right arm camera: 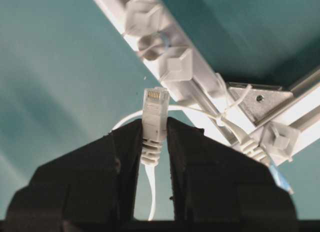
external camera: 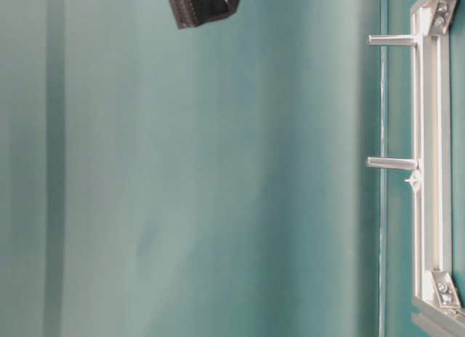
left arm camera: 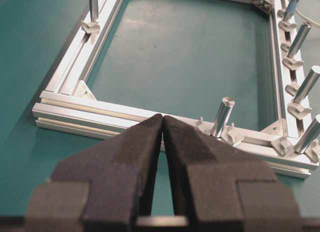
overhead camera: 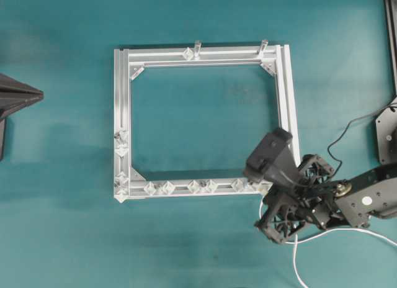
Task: Move the cable alternately left and right between 8 closely spaced pins so it hooks onto each one.
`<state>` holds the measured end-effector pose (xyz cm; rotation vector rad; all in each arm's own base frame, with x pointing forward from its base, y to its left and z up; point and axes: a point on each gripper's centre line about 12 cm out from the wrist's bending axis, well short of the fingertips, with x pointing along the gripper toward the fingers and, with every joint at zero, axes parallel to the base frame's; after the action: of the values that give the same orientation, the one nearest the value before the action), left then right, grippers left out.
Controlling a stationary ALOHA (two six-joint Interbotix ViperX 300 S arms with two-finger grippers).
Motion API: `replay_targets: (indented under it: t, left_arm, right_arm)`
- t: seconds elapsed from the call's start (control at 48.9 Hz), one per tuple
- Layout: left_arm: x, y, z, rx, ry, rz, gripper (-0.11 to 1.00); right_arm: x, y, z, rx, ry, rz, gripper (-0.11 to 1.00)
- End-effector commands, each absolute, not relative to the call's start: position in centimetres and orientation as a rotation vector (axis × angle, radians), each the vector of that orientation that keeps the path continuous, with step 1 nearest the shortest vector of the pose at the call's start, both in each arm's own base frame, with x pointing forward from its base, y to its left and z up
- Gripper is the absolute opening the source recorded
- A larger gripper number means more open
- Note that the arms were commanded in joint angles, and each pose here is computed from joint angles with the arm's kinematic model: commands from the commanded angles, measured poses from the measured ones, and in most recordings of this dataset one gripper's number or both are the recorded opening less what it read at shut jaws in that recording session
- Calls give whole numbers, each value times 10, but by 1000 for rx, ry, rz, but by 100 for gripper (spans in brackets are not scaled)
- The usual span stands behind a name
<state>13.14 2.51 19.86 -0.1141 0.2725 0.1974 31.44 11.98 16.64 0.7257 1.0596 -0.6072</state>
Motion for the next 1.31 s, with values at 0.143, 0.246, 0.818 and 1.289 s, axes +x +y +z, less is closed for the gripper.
replay_targets:
  t: [0.143,0.246,0.818,1.289]
  left_arm:
    - [133,25,204,-118,257,197,13]
    - [133,25,203,-119,258,198,13]
    - [133,25,204,-118,257,197,13]
    - [133,25,203,-119,258,198,13]
  right_arm:
    - [309,111,173,854,987,-757,18]
    - [307,107,172,888,971,-822,18]
    - [312,92,172,981,925,-908,18]
    - [312,92,170,979,927,-911,18]
